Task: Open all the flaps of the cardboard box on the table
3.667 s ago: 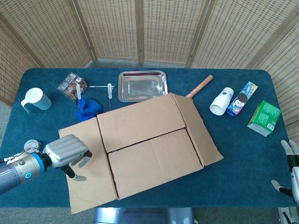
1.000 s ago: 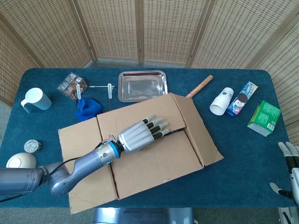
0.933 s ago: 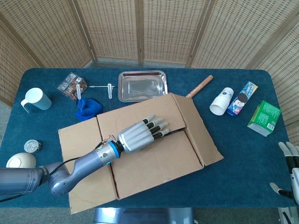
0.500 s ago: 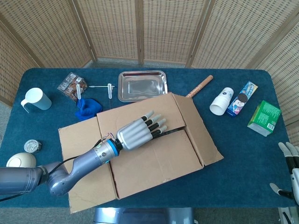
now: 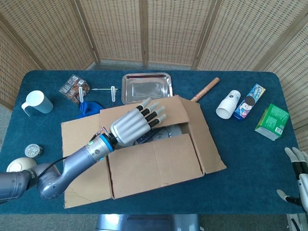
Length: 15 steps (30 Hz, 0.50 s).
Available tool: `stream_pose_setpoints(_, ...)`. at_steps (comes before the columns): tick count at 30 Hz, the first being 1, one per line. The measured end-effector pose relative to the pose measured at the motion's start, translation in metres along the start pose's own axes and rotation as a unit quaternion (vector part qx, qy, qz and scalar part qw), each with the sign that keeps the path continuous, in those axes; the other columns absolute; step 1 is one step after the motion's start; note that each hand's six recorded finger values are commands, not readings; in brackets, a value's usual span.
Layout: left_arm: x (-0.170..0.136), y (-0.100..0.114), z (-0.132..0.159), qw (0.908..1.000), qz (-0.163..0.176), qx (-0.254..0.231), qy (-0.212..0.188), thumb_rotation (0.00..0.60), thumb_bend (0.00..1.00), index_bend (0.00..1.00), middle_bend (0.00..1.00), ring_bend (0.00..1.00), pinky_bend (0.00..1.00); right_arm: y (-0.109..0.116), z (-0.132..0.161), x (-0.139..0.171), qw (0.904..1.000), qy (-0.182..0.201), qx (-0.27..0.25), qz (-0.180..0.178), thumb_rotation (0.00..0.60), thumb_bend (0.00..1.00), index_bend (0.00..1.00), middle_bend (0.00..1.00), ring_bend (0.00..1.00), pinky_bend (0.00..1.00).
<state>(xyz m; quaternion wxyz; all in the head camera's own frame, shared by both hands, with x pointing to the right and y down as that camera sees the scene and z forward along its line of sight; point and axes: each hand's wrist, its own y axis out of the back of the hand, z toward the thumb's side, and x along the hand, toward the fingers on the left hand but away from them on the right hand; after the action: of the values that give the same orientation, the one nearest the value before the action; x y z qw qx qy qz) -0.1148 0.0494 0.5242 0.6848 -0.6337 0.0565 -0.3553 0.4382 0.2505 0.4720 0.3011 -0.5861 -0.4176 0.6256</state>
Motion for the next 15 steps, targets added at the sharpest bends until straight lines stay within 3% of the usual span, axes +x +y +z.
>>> stream_pose_setpoints(6, 0.001, 0.012, -0.023, 0.9994, 0.016, 0.003, 0.031, 0.600, 0.29, 0.00, 0.00, 0.00, 0.10, -0.001, 0.001, 0.000, 1.0000, 0.001, -0.001, 0.004, 0.600, 0.00, 0.00, 0.00, 0.00, 0.00)
stream_pose_setpoints(15, 0.014, 0.010, -0.057, 0.9968, 0.019, 0.006, 0.078, 0.600, 0.29, 0.00, 0.00, 0.00, 0.11, -0.004, 0.001, -0.001, 0.9999, 0.002, 0.000, 0.013, 0.600, 0.00, 0.00, 0.00, 0.00, 0.00)
